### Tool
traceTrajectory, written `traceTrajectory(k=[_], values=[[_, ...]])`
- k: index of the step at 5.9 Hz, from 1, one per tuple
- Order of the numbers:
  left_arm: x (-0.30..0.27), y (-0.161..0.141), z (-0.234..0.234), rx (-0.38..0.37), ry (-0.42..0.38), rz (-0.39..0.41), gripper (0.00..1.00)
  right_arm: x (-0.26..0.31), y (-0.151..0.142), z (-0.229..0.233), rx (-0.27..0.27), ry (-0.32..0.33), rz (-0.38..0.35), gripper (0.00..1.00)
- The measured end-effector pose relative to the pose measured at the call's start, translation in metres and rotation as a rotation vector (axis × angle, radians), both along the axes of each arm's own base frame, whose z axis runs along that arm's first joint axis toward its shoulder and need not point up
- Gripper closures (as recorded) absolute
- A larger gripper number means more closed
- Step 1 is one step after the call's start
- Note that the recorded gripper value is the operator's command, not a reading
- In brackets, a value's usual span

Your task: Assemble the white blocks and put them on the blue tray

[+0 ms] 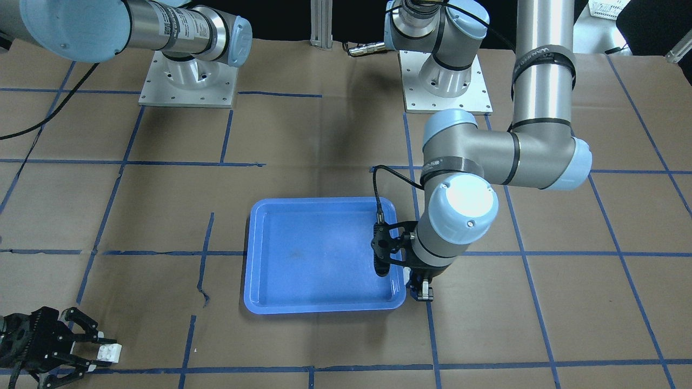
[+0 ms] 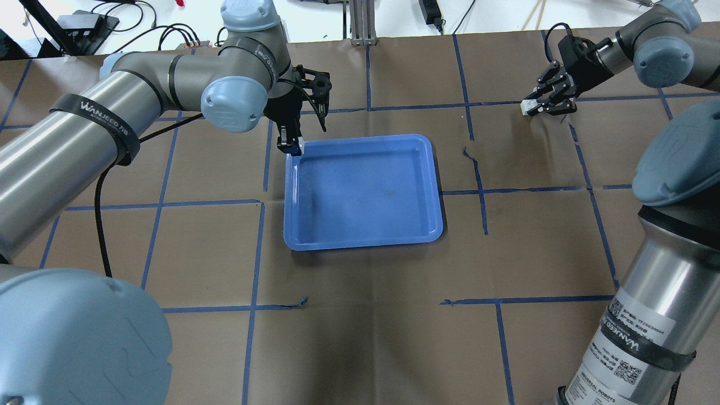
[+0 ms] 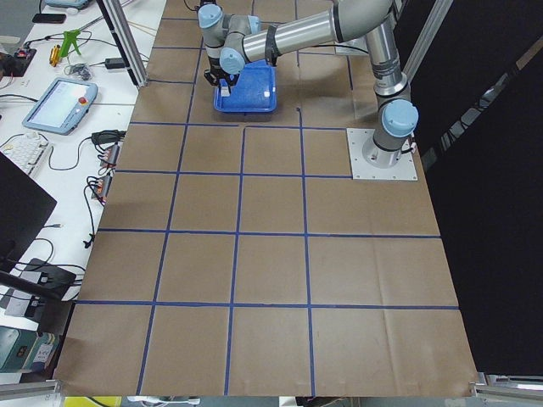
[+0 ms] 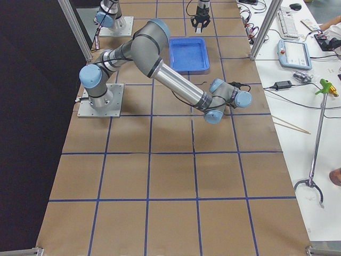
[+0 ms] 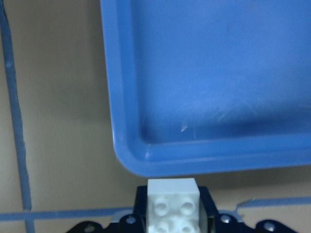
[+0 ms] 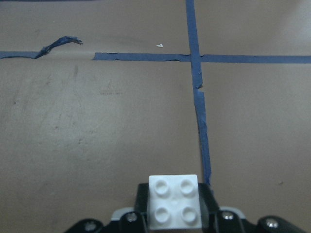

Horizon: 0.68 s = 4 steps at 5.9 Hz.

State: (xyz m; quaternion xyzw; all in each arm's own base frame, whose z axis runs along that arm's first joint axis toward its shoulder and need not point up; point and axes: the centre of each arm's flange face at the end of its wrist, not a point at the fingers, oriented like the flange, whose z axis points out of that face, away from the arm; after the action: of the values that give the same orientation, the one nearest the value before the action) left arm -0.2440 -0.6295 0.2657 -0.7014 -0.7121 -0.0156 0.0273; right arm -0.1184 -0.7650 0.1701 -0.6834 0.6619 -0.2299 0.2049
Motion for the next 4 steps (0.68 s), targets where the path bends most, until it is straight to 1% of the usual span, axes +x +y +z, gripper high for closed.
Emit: traceTrajectory(k=[2, 3, 4], values=[[-0.051, 0.019, -0.023, 0.027, -0.009, 0.023, 0.89, 0.004, 0.003, 0.043, -0.032, 0.023, -0.002, 0.63], [-0.064, 0.021, -0.041, 0.038, -0.011, 0.024, 0.89, 0.009, 0.008, 0.066, -0.033, 0.029, -0.002, 0.63], [-0.074, 0.023, -0.057, 0.045, -0.010, 0.025, 0.89, 0.017, 0.016, 0.094, -0.024, 0.030, -0.001, 0.63]])
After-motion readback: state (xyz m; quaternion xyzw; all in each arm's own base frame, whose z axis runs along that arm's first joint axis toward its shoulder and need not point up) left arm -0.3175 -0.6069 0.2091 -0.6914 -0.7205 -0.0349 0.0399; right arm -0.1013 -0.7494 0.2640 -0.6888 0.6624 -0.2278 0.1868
